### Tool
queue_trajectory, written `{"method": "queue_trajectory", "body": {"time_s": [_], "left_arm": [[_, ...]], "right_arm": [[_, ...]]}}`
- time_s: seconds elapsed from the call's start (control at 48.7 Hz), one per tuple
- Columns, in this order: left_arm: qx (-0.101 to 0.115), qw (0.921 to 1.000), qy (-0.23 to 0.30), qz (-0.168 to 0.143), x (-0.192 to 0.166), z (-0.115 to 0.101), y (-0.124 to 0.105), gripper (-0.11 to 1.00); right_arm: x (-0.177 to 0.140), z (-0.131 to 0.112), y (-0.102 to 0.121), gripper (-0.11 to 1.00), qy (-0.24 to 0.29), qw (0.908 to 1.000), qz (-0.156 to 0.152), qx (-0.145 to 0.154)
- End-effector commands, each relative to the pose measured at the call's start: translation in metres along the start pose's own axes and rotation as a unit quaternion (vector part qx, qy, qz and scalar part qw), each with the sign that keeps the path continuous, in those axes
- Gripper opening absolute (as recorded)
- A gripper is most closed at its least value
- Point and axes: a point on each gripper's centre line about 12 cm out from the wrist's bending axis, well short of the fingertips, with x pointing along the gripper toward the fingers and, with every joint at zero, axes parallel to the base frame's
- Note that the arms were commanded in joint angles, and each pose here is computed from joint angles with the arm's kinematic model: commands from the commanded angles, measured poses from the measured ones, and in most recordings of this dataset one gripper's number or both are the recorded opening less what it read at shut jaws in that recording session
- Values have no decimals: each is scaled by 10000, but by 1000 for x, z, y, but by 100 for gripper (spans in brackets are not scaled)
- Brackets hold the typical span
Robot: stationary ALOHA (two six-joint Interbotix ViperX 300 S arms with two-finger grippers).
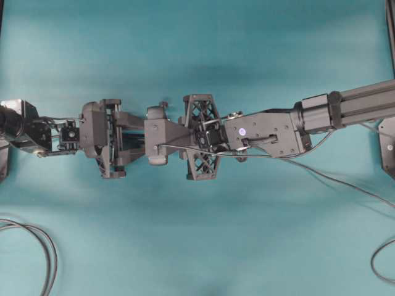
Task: Insert the USB cable into the female connector supported by the left arm.
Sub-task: 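Push the USB plug into the female connector held by the left gripper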
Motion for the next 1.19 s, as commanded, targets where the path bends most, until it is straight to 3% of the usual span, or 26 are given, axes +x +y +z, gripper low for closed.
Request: {"method": "queue_trajectory", "body": {"time_s": [0.0,0.658,1.171], "left_arm": [[137,9998,-115,-68,7,8,-4,61],[213,9994,-169,-226,13,13,-13,61],[256,9991,-64,-335,20,15,-20,61]], "right_arm": [[-10,19,-2,22,-365,9993,-7,-14],[-13,33,-4,21,-592,9980,-79,-217],[-8,35,5,21,-679,9962,-13,-549]]}}
